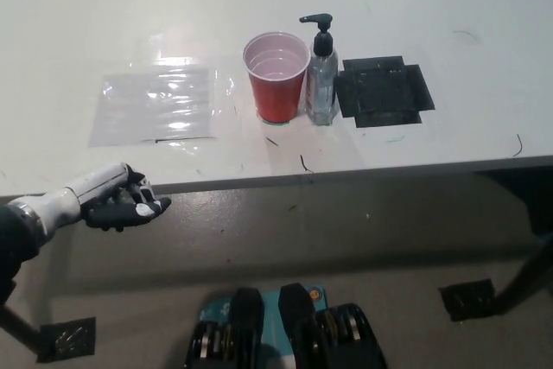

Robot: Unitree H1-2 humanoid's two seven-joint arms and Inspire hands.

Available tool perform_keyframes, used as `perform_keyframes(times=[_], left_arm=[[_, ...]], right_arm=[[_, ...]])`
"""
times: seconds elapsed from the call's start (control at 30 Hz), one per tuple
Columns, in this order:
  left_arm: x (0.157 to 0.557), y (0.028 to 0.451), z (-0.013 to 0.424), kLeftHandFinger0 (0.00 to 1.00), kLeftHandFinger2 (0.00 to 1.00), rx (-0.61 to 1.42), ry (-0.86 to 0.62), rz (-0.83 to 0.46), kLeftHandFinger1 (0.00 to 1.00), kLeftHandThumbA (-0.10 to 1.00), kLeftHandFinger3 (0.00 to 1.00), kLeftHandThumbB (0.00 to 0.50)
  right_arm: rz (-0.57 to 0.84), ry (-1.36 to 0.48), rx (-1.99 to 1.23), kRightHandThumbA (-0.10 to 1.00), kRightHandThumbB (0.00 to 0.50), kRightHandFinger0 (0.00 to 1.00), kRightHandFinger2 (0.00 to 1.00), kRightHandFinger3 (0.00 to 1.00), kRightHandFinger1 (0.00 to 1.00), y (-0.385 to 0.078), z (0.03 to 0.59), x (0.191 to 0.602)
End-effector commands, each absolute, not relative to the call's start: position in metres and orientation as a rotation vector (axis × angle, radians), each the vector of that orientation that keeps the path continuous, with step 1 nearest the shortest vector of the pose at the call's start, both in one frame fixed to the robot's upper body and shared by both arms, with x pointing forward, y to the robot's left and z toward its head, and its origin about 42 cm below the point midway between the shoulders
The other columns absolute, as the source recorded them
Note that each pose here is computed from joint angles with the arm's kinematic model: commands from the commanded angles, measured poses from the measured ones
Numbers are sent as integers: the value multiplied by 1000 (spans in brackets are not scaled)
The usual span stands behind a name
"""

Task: The robot uses its right hand to press the hand soap kept in the middle of the table to get liquid hand soap out

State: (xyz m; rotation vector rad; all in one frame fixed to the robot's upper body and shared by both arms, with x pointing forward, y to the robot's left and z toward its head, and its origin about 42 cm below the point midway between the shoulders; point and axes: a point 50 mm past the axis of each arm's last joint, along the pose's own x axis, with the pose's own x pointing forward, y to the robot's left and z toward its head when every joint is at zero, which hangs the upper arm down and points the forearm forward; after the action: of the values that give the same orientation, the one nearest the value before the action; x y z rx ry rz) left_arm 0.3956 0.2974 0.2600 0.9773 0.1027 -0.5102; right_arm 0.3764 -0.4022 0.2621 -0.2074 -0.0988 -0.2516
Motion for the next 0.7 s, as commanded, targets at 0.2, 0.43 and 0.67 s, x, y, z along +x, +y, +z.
perform_keyframes(times=[0.2,0.43,0.67], left_arm=[[393,306,276,304,475,1033,116,-492,290,631,671,153],[393,305,275,289,473,1028,132,-511,286,656,658,155],[392,304,276,335,522,1037,129,-512,325,655,681,159]], right_arm=[[-73,-390,-471,1000,185,938,987,1000,960,-362,431,420],[72,-422,-722,1000,395,1000,1000,1000,1000,-312,470,446],[184,-471,-877,1000,441,1000,1000,1000,1000,-270,480,467]])
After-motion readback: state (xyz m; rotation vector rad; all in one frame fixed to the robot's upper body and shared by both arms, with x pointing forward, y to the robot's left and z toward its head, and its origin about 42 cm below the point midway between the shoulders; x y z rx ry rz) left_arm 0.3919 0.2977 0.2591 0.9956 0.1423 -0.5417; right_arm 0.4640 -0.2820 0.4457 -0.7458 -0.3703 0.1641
